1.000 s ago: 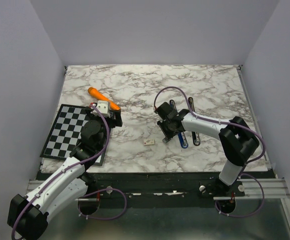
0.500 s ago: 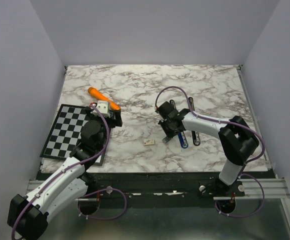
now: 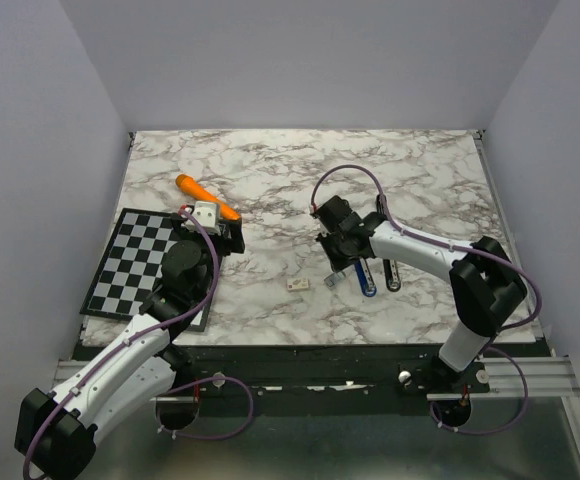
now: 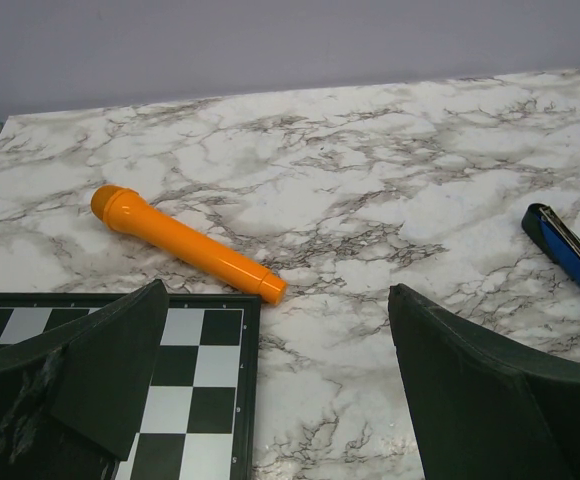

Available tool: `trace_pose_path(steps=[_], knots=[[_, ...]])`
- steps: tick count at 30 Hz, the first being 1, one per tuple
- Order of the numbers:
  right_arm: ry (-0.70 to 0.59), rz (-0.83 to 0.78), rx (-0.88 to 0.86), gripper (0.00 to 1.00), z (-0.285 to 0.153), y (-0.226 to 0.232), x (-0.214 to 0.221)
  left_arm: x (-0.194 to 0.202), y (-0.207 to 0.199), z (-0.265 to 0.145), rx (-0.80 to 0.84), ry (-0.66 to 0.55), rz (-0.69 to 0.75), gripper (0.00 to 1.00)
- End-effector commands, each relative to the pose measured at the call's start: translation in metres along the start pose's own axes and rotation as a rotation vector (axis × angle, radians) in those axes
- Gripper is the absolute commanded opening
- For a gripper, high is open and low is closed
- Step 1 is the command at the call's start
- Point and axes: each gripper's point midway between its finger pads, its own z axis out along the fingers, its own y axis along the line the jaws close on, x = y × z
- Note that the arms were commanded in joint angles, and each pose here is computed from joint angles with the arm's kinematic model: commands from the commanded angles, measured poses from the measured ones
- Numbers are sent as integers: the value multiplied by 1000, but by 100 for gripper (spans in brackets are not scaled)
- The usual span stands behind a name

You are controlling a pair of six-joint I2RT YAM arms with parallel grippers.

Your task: Load the staples into the stapler

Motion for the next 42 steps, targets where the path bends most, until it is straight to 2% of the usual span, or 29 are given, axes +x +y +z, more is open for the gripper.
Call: trace_pose_path(steps=[1,7,16,42], knots=[[-50,40,-5,13,-20,0,-15,-12,-1,0,7,-36,-16,99],[-97,133,37,13,-34,-20,-18,-12,-1,0,11,-38,-20,99],[-112,308,102,13,-37,-65,6,-12,-2,-1,15,-39,-24,99],[-37,308,123,13,-16,-72,31,-15,-3,-2,20,-46,-31,99]])
